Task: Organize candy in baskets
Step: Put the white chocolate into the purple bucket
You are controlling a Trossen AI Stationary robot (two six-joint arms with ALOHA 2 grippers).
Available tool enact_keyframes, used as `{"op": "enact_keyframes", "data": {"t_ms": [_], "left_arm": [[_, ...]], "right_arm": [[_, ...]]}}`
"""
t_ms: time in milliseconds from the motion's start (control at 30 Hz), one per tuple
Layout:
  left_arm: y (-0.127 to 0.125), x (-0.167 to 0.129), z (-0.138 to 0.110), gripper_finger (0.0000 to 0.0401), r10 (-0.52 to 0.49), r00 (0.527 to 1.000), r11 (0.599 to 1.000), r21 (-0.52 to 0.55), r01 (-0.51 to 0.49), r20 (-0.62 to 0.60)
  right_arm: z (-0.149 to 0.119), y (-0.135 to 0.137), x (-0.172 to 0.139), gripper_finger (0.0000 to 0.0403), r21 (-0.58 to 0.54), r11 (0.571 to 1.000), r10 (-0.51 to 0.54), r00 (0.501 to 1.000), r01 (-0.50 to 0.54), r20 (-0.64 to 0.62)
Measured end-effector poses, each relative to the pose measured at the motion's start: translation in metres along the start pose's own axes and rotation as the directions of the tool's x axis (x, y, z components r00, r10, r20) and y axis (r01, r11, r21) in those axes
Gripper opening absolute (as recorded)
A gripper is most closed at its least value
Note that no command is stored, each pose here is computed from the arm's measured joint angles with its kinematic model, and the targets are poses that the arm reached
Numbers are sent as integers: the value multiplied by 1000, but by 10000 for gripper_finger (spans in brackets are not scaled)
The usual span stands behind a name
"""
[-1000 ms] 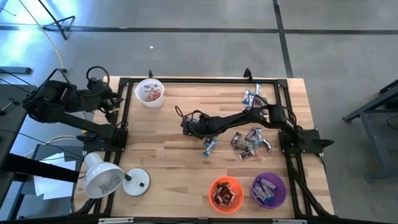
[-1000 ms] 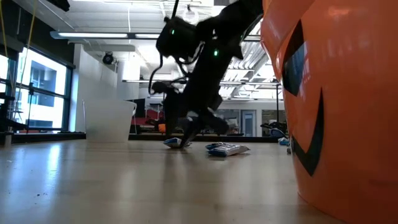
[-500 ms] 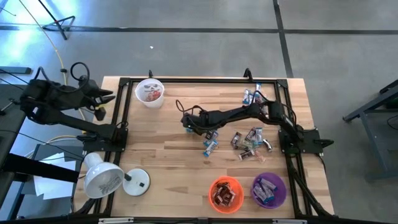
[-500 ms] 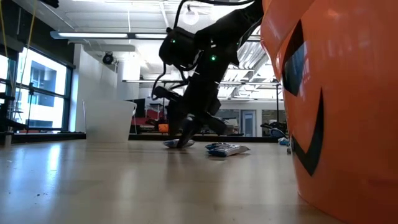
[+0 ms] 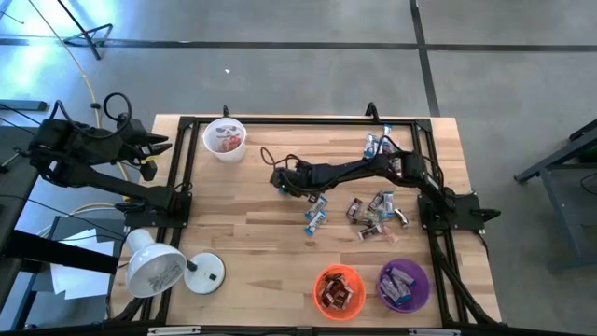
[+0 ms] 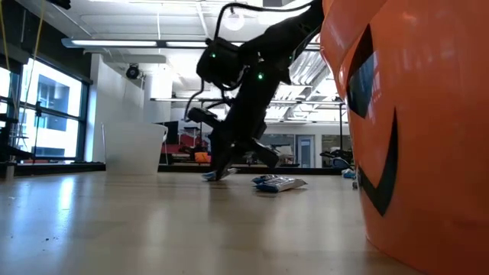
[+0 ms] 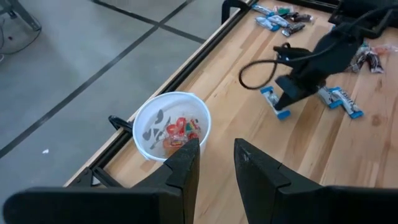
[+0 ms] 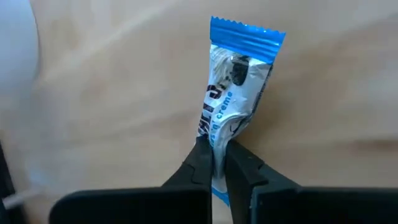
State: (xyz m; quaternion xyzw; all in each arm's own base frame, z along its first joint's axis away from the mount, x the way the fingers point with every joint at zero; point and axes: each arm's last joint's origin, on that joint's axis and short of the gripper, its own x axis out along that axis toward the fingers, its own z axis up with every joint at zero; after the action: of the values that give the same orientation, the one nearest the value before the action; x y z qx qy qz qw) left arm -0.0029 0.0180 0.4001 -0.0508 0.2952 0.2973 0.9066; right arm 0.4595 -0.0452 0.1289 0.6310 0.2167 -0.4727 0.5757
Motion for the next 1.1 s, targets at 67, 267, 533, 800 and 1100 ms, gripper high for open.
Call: {"op": "enact_keyframes", "data": {"t_ms": [67, 267, 533, 800, 1100], "left_arm": [[0, 0, 0, 88, 0, 1000, 1000, -2, 0, 0], [0, 0, 0, 88, -1, 1000, 998, -55, 1, 0], [0, 0, 0, 88, -4, 1000, 996, -84, 3, -1], [0, 0, 0, 88, -4, 1000, 993, -118, 3, -2], [0, 0, 0, 88, -4, 1000, 981, -193, 3, -2]], "right_arm": [[-4, 3, -2, 6, -23, 1000, 3, 1000, -4, -15], [-15, 29, -21, 3, -153, 984, 82, 995, -90, -58], [-33, 65, -88, 2, -464, 884, 4, 995, -49, -99], [-64, 66, -195, 1, -628, 778, -109, 988, 16, -109], [-108, 1, -271, 1, -579, 795, -315, 938, 178, -145]]}}
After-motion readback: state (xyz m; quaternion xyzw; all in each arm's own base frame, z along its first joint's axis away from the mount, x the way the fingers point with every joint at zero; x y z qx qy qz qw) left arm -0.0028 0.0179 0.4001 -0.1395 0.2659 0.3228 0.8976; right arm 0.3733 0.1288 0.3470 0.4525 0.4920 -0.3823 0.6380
